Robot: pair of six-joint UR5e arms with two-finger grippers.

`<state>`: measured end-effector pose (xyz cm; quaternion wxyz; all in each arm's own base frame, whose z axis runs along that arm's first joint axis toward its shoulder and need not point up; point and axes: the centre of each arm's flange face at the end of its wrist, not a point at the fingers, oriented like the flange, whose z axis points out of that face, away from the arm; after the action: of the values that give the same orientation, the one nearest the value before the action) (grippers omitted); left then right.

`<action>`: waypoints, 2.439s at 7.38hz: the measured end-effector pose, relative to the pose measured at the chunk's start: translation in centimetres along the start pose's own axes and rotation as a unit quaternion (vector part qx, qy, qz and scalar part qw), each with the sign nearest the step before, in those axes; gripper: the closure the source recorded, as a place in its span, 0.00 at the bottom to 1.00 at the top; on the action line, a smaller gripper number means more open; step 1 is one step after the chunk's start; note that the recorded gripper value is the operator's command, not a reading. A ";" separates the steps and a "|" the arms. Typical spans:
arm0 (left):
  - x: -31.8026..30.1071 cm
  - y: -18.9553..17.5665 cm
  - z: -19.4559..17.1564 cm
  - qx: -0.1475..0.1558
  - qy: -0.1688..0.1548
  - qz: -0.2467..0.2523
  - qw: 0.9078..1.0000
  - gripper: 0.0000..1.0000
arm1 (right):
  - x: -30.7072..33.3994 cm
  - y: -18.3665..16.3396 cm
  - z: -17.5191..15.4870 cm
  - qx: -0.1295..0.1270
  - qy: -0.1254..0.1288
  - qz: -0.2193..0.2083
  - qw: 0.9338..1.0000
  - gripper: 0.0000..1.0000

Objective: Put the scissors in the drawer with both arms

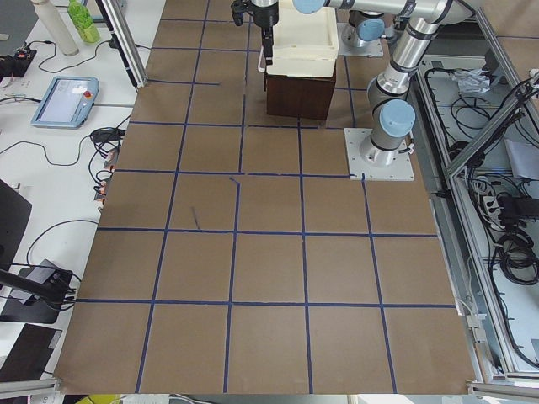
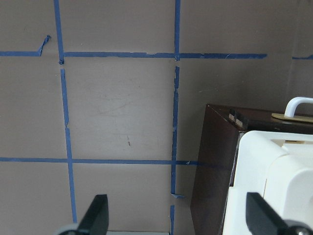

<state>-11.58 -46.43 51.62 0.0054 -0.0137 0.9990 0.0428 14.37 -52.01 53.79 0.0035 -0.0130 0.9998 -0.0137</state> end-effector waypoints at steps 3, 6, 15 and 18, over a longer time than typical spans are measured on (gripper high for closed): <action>0.0 0.0 0.0 0.000 0.000 0.000 1.000 0.00 | 0.0 0.3 0.0 0.003 0.002 0.000 1.000 0.00; 0.0 0.0 0.0 0.000 0.000 0.000 1.000 0.00 | -0.1 0.3 0.0 0.004 0.000 -0.001 1.000 0.00; 0.0 0.0 0.1 -0.001 0.001 0.000 1.000 0.00 | -0.3 1.7 3.3 -0.008 0.001 -0.001 1.000 0.00; 0.0 0.0 0.1 -0.001 0.000 0.000 1.000 0.00 | 0.0 2.3 1.8 0.006 0.002 -0.001 1.000 0.00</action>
<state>-11.58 -46.44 51.54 0.0049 -0.0133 0.9989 0.0437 14.35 -49.81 51.94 0.0011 -0.0141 0.9997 -0.0201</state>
